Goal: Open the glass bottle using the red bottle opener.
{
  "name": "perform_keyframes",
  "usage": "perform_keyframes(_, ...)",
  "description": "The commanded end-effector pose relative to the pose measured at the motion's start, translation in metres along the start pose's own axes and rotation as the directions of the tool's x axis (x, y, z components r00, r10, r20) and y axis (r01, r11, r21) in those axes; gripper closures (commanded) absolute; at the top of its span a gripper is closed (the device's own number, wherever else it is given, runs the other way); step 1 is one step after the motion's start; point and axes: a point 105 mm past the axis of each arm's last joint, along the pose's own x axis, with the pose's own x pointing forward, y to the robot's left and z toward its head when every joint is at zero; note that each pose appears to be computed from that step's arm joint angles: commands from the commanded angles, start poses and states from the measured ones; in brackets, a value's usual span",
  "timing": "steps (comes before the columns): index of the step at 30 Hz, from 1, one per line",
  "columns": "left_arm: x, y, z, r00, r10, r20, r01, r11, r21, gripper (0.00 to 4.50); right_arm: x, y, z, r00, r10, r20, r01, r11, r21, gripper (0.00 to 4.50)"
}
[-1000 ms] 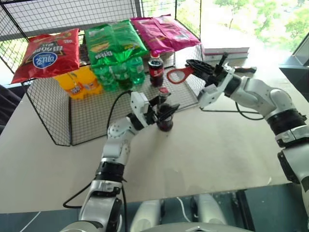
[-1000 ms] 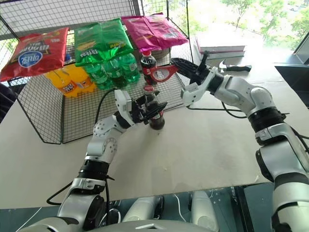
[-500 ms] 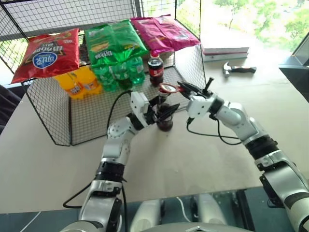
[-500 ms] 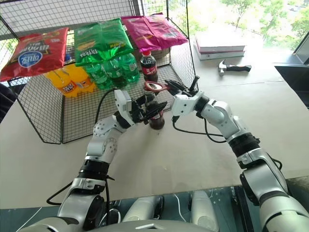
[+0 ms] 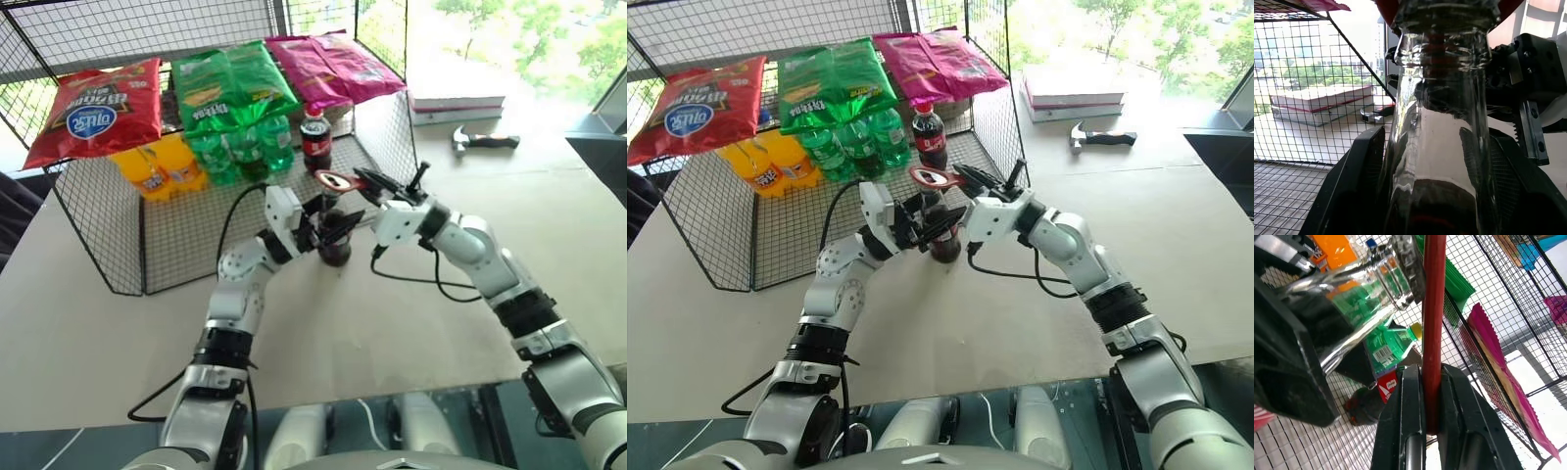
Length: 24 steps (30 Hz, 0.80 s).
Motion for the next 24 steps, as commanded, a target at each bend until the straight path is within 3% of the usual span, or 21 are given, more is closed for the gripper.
perform_keyframes(1, 0.001, -0.002, -0.005, 1.000, 0.000, -0.017, 0.000, 1.000, -0.014, 2.22, -0.003, 0.015, -0.003, 0.999, 0.050, -0.019, -0.050, 0.998, -0.029, 4.50)
perform_keyframes(9, 0.001, -0.003, -0.005, 1.000, -0.003, -0.022, 0.003, 1.000, -0.016, 2.22, -0.001, 0.033, 0.001, 0.995, 0.096, -0.010, -0.096, 0.995, -0.038, 4.50)
perform_keyframes(19, 0.002, -0.004, -0.006, 1.000, -0.006, -0.022, 0.006, 1.000, -0.021, 2.22, 0.004, 0.064, 0.026, 0.978, 0.187, 0.089, -0.192, 0.981, 0.042, 4.50)
perform_keyframes(24, 0.001, -0.004, -0.007, 1.000, -0.003, -0.022, 0.003, 1.000, -0.022, 2.22, 0.002, 0.064, 0.026, 0.975, 0.206, 0.088, -0.208, 0.978, 0.012, 4.50)
